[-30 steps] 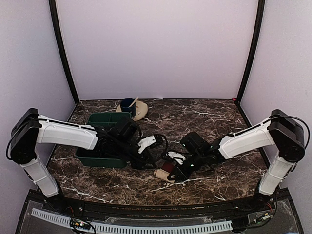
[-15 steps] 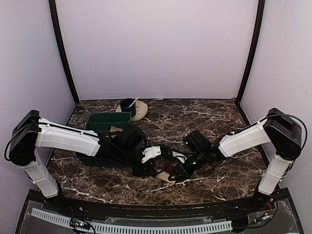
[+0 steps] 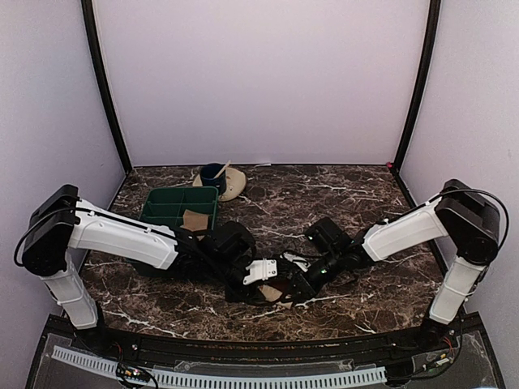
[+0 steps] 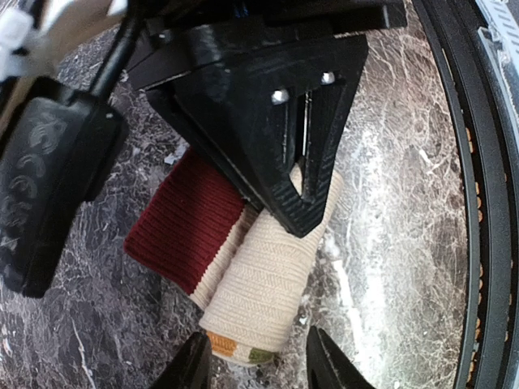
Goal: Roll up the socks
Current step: Roll the sock at the center of the board.
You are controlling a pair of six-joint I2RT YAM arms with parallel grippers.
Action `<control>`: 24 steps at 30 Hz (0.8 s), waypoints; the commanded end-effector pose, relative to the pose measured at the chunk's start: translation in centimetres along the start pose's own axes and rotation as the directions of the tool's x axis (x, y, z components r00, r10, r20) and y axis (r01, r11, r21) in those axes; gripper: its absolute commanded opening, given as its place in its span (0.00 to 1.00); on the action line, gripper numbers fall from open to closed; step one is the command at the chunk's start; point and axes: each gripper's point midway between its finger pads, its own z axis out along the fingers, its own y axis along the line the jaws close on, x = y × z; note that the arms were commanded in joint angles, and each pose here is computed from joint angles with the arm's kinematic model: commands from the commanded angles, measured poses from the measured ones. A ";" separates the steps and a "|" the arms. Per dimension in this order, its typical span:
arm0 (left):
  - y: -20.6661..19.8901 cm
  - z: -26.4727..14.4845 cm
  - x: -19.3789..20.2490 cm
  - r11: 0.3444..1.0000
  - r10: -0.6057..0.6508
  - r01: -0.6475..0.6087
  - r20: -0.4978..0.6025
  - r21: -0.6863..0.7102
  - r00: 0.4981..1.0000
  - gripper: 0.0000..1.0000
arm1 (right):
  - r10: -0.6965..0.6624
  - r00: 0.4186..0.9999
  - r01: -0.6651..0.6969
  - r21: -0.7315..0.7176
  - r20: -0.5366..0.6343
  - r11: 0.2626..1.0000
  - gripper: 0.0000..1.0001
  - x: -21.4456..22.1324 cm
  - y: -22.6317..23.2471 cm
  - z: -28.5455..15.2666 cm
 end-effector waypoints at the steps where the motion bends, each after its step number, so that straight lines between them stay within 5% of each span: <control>1: 0.1 0.2 -0.7 0.997 0.067 -0.068 -0.010 -0.028 0.998 0.42 | 0.074 0.994 -0.073 0.016 -0.083 0.997 0.00 2.8 -1.0 0.5; 24: -1.3 1.9 -1.0 0.984 0.179 -0.179 -0.037 0.012 0.983 0.41 | 0.082 0.989 -0.085 -0.025 -0.123 0.996 0.00 3.4 -1.0 0.7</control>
